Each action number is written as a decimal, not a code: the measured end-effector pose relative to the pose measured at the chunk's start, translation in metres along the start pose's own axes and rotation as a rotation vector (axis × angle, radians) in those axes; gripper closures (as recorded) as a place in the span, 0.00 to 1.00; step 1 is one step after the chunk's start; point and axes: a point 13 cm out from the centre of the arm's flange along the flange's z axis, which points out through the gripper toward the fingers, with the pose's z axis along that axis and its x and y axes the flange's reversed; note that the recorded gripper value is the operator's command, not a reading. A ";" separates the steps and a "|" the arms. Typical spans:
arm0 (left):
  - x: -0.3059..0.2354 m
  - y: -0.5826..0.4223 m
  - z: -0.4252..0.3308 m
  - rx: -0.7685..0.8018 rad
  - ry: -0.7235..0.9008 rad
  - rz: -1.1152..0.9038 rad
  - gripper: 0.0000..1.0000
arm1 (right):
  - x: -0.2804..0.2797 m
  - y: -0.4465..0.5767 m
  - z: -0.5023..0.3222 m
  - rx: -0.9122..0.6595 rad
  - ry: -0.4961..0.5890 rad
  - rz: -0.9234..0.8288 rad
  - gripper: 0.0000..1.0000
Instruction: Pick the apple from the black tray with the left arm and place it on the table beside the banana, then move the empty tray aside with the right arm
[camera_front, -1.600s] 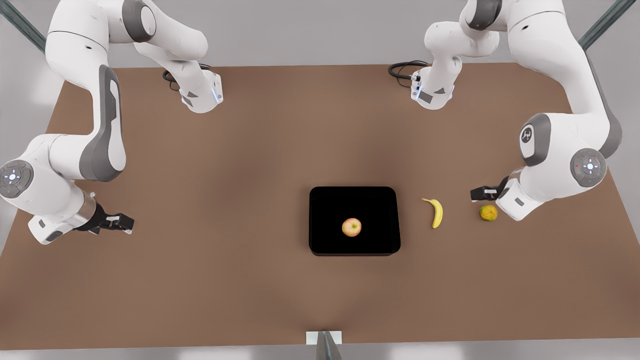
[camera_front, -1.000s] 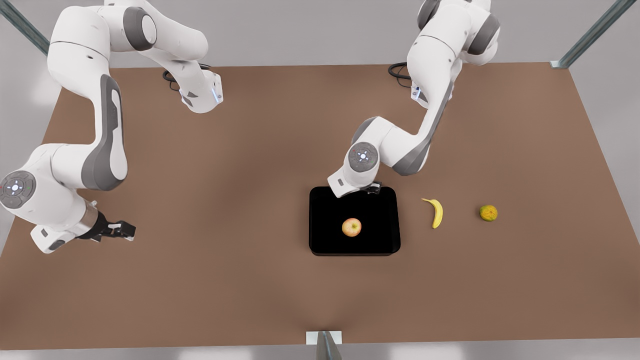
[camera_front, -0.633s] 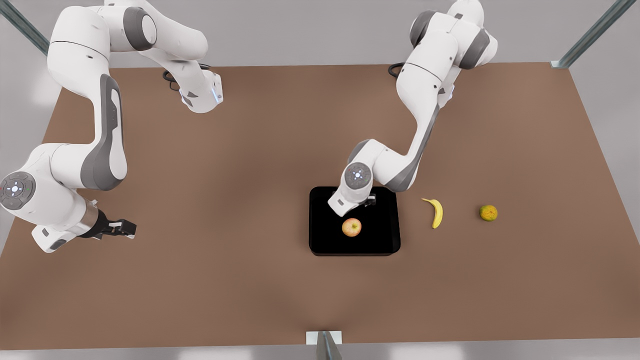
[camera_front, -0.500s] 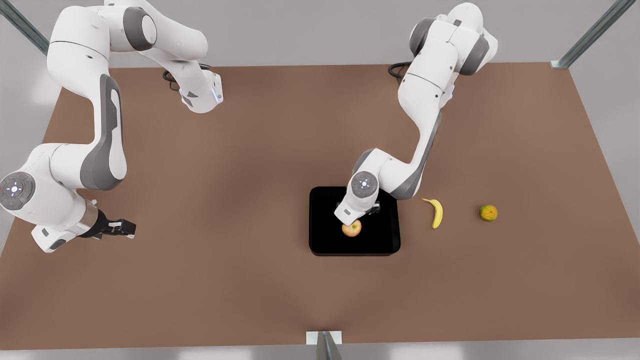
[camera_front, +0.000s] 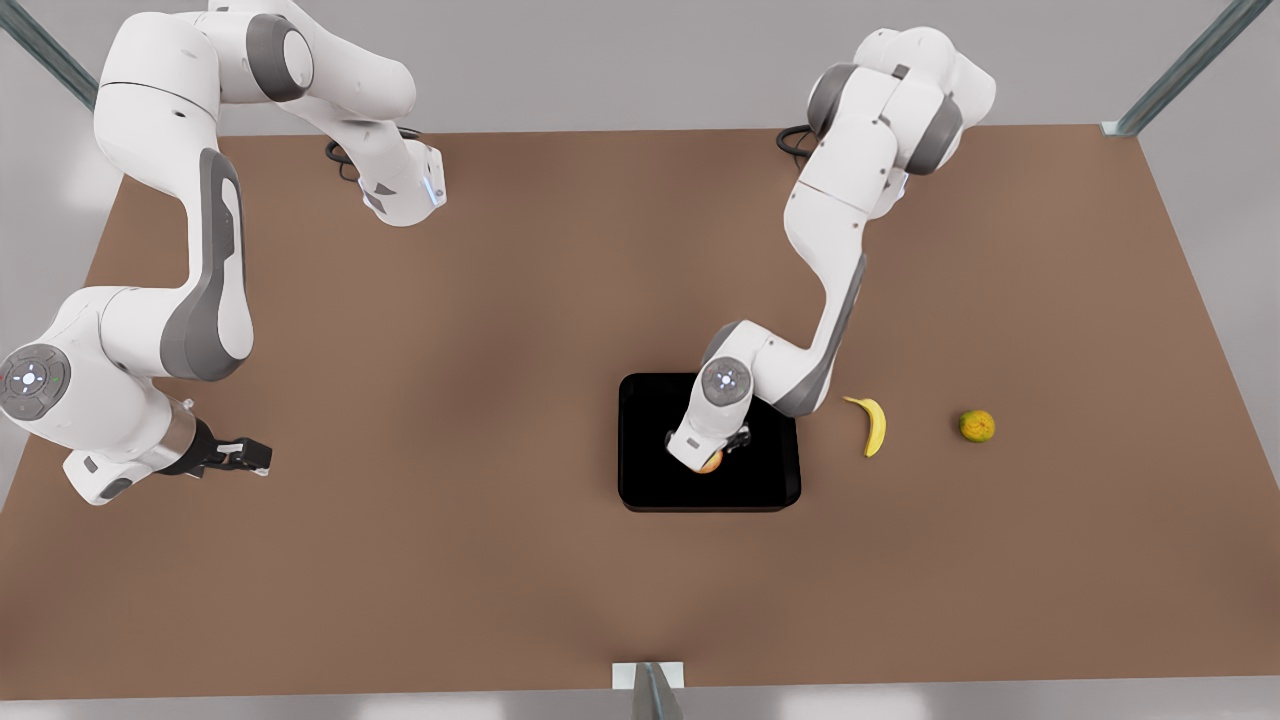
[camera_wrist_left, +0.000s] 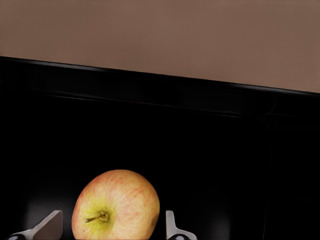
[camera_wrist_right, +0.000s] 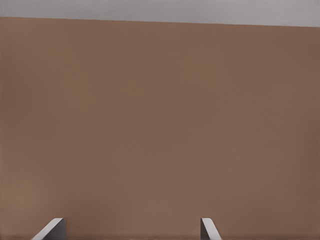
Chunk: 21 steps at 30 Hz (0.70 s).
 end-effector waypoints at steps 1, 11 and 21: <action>-0.001 0.001 0.003 0.000 -0.004 -0.004 0.00 | 0.000 0.000 0.000 0.000 0.000 0.000 0.00; -0.008 0.004 0.019 -0.004 -0.036 -0.023 0.29 | 0.000 0.000 0.000 0.000 0.000 0.000 0.00; -0.079 0.123 -0.136 -0.096 -0.057 -0.189 0.28 | 0.000 0.000 0.000 0.001 0.000 -0.001 0.00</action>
